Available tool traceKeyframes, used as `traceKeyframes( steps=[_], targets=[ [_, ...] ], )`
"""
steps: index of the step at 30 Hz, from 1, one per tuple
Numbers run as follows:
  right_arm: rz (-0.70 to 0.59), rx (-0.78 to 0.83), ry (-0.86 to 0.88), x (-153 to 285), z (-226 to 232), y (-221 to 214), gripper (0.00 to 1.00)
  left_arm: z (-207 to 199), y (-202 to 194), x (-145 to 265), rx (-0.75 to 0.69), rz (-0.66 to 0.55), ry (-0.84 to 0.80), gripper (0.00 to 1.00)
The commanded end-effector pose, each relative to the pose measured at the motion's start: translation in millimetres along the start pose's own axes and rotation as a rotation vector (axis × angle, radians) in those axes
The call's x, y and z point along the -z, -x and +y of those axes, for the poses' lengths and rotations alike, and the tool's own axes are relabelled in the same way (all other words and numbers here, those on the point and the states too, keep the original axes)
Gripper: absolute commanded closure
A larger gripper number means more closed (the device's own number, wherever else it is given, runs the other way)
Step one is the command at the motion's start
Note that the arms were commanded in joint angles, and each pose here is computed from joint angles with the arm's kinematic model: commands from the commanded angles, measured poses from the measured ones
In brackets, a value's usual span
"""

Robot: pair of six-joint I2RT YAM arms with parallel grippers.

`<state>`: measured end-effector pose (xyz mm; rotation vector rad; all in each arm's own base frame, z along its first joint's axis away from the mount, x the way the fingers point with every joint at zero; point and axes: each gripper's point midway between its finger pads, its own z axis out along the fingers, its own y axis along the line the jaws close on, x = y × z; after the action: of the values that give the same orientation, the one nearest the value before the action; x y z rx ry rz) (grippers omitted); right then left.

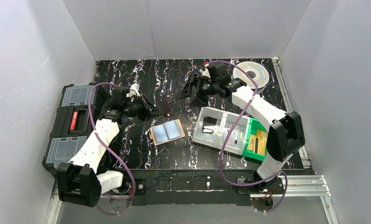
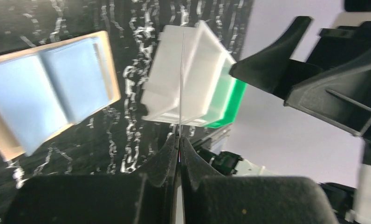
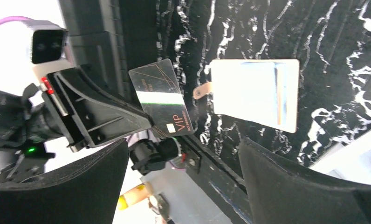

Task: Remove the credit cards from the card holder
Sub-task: Place the credit card in the storage box.

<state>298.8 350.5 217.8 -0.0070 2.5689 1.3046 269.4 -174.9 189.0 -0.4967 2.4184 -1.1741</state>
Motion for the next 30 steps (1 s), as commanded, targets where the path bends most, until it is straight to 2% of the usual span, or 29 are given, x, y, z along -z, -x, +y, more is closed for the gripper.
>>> traceKeyframes(
  steps=[1, 8, 13, 17, 21, 23, 25, 26, 27, 30],
  targets=[
    [0.014, -0.028, 0.239, 13.0, 40.3, 3.6, 0.07, -54.7, 8.2, 13.2, 0.029, 0.012, -0.222, 1.0],
    [0.031, -0.064, 0.348, 16.2, 55.0, 5.2, 0.19, -85.8, 13.7, 12.2, 0.087, 0.07, -0.4, 1.0],
    [0.025, -0.069, 0.399, 19.8, 64.4, 7.1, 0.28, -86.9, 11.6, 9.0, 0.103, 0.106, -0.42, 1.0],
    [0.033, -0.078, 0.412, 21.0, 66.4, 5.6, 0.48, -89.3, 10.3, 7.5, 0.124, 0.132, -0.465, 1.0],
    [0.042, -0.085, 0.411, 20.7, 64.6, 3.6, 0.61, -92.2, 8.9, 8.0, 0.12, 0.151, -0.491, 1.0],
    [0.044, -0.086, 0.409, 20.4, 63.7, 2.7, 0.74, -92.2, 8.3, 8.3, 0.116, 0.158, -0.489, 1.0],
    [0.044, -0.084, 0.406, 20.4, 63.2, 2.6, 0.93, -90.7, 6.6, 7.9, 0.112, 0.167, -0.479, 1.0],
    [0.045, -0.081, 0.403, 20.3, 62.7, 2.3, 0.99, -89.3, 5.7, 7.5, 0.109, 0.172, -0.469, 1.0],
    [0.046, -0.081, 0.398, 20.3, 61.9, 1.8, 0.99, -87.8, 4.9, 7.3, 0.107, 0.176, -0.458, 1.0],
    [0.032, -0.075, 0.364, 20.0, 54.9, 0.2, 0.99, -81.7, 2.0, 6.9, 0.082, 0.173, -0.42, 0.68]
  ],
)
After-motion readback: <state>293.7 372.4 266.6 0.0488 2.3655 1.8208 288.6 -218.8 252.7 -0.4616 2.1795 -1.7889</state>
